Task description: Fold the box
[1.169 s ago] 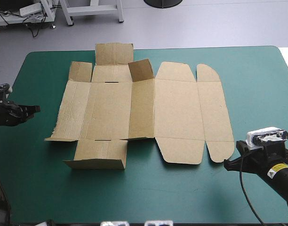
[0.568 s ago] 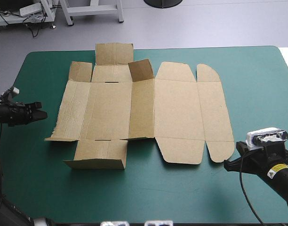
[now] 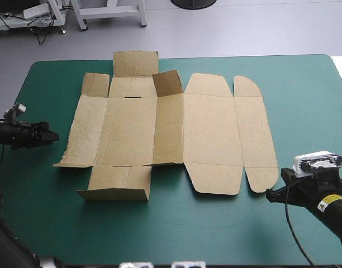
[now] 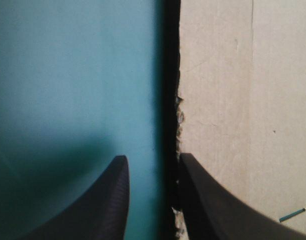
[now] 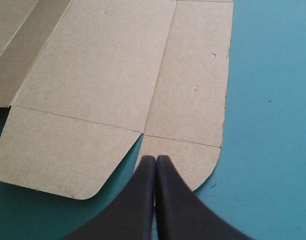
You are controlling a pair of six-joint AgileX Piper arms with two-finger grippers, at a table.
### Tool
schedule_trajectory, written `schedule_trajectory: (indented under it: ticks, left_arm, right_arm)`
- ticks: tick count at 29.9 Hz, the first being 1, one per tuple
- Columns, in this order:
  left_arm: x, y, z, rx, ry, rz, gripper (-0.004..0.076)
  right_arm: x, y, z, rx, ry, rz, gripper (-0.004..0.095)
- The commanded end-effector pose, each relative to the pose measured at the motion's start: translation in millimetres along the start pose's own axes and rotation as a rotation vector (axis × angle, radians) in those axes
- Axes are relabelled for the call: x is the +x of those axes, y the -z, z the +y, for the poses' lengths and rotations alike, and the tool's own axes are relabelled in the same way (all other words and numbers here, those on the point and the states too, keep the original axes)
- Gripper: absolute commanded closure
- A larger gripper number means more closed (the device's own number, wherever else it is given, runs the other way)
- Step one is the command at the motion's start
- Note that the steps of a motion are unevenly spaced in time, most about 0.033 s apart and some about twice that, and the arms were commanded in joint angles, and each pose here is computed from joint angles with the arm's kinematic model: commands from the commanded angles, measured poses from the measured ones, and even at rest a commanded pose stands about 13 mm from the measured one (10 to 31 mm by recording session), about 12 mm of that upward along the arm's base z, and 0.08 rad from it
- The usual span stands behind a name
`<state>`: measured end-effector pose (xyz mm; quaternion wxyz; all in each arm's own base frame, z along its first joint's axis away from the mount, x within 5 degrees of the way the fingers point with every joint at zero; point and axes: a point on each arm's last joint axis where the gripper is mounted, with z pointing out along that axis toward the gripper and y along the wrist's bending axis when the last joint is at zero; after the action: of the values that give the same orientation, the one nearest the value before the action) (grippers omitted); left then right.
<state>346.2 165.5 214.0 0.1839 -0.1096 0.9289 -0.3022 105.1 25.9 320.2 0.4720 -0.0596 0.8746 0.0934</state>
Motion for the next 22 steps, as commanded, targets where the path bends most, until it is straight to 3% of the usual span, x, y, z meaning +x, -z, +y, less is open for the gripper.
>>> schedule_trajectory:
  ticks: [1,22]
  left_arm:
    - [-1.9,9.2,-24.9,0.088,-0.027,0.017,0.0473]
    - [3.8,-61.2,-53.5,0.098,-0.092,0.238,0.0473]
  right_arm:
    - [-15.1,5.1,0.0,0.007,0.000,-0.089,0.0922]
    - [-15.2,5.1,-2.4,0.034,0.000,-0.090,0.0922]
